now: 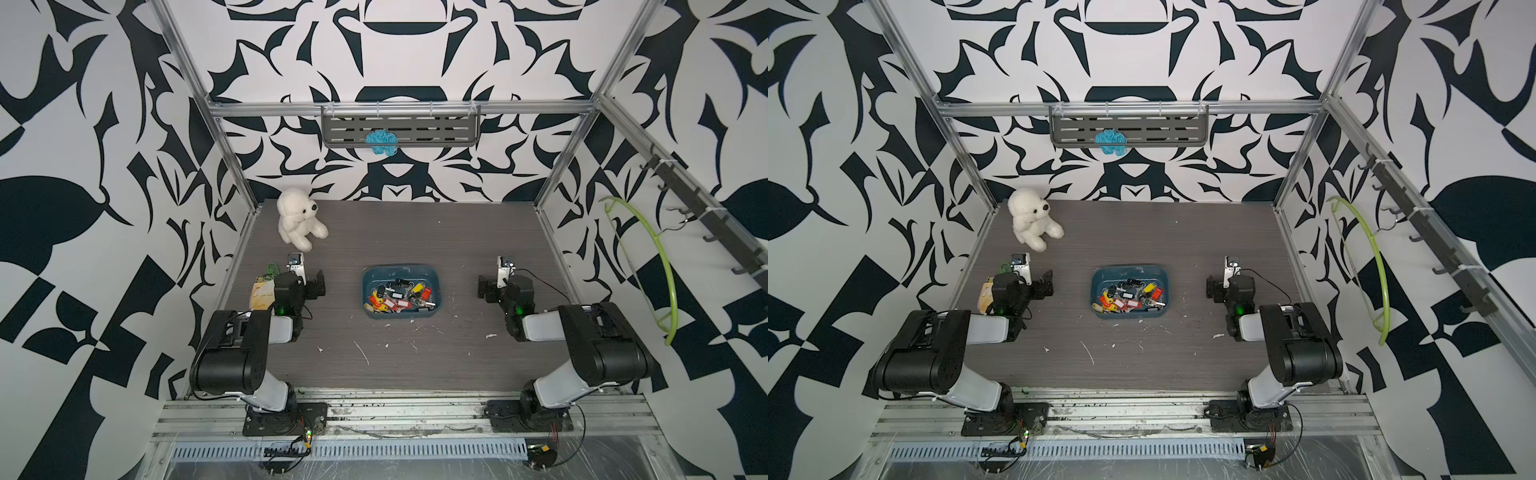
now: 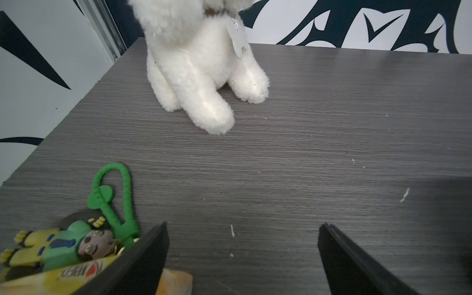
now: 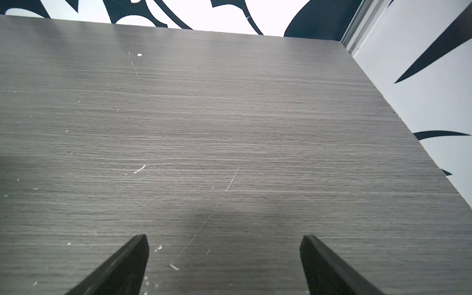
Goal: Take the keys out of the storage box
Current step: Pick up the key from the storage box.
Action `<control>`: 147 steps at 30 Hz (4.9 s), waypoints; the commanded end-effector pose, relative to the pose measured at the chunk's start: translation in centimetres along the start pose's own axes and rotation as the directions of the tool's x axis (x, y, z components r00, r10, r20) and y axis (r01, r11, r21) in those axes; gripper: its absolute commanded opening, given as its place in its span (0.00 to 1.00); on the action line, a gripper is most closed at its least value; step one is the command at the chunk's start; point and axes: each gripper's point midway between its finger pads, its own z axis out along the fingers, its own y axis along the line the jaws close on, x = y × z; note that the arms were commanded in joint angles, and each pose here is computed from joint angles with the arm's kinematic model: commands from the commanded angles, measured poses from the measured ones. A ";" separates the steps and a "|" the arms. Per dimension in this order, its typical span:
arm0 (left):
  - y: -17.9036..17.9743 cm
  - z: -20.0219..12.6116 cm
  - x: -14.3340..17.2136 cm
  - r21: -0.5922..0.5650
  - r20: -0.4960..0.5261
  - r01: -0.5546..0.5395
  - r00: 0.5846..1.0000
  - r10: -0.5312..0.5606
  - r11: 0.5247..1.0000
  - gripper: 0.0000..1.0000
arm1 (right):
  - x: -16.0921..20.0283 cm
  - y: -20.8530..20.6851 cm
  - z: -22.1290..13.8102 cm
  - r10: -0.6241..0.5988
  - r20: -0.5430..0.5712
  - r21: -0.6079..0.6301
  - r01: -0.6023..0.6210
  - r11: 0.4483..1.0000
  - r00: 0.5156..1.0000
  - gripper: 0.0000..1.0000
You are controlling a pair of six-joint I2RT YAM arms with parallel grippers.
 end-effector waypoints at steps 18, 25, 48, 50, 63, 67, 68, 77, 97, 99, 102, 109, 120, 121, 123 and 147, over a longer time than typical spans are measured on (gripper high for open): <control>0.1 0.1 -1.0 -0.007 0.030 -0.010 0.999 0.010 1.000 0.99 | -1.8 -0.1 -0.1 -0.003 0.058 -0.001 0.004 1.000 0.998 0.99; 0.1 0.2 -0.9 -0.004 0.027 -0.008 1.000 0.008 1.000 0.99 | -1.8 -0.1 -0.1 -0.005 0.058 -0.002 0.005 1.000 0.998 0.99; -2.2 -6.4 -9.1 -0.154 -0.236 0.073 0.966 -0.108 0.985 0.99 | -11.2 6.2 -6.5 0.125 -0.417 -0.093 -0.179 0.979 0.900 0.77; -2.5 -7.4 -9.2 -0.144 -0.239 0.107 0.961 -0.140 0.984 0.99 | -11.2 8.4 -7.2 0.080 -0.461 -0.128 -0.155 0.980 0.884 0.76; -8.4 -9.8 -5.1 0.037 -0.479 0.211 0.862 -0.168 0.977 0.97 | -11.1 23.3 -9.1 -0.046 -0.607 -0.378 -0.238 0.895 0.793 0.58; -10.8 -9.6 -3.4 0.085 -0.569 0.203 0.813 -0.120 0.975 0.92 | -10.0 24.9 -8.4 -0.055 -0.635 -0.378 -0.248 0.892 0.771 0.57; -11.4 -9.5 -3.1 0.093 -0.585 0.199 0.804 -0.108 0.976 0.91 | -9.7 25.1 -8.3 -0.060 -0.642 -0.379 -0.248 0.892 0.764 0.57; -18.0 -7.2 0.2 0.187 -0.736 0.166 0.677 0.026 0.968 0.74 | -7.9 27.0 -7.2 -0.071 -0.685 -0.369 -0.262 0.892 0.725 0.52; -20.9 -5.8 2.7 0.251 -0.785 0.185 0.613 0.088 0.950 0.34 | -4.2 33.7 -5.2 -0.118 -0.676 -0.458 -0.289 0.840 0.727 0.41; -21.0 -5.8 2.9 0.255 -0.786 0.193 0.612 0.087 0.948 0.31 | -3.9 34.1 -5.2 -0.122 -0.676 -0.462 -0.288 0.839 0.727 0.40; -21.0 -5.9 3.1 0.262 -0.781 0.198 0.619 0.087 0.944 0.30 | -3.3 34.6 -5.2 -0.128 -0.675 -0.461 -0.280 0.842 0.726 0.39; -21.0 -5.9 3.5 0.263 -0.781 0.205 0.619 0.083 0.943 0.29 | -1.7 35.0 -4.9 -0.147 -0.670 -0.440 -0.230 0.868 0.728 0.38; -21.1 -5.8 3.7 0.268 -0.780 0.211 0.621 0.083 0.940 0.29 | 0.5 35.4 -3.9 -0.182 -0.656 -0.415 -0.148 0.898 0.733 0.38; -21.1 -5.8 3.8 0.268 -0.779 0.211 0.621 0.083 0.940 0.29 | 0.7 35.4 -3.8 -0.184 -0.653 -0.414 -0.143 0.899 0.734 0.38; -21.1 -5.8 3.8 0.271 -0.779 0.211 0.621 0.085 0.939 0.29 | 0.8 35.3 -3.6 -0.192 -0.648 -0.412 -0.128 0.902 0.737 0.38; -21.1 -5.8 4.1 0.279 -0.778 0.208 0.622 0.094 0.938 0.28 | -1.0 36.8 -1.1 -0.253 -0.550 -0.456 -0.032 0.889 0.796 0.31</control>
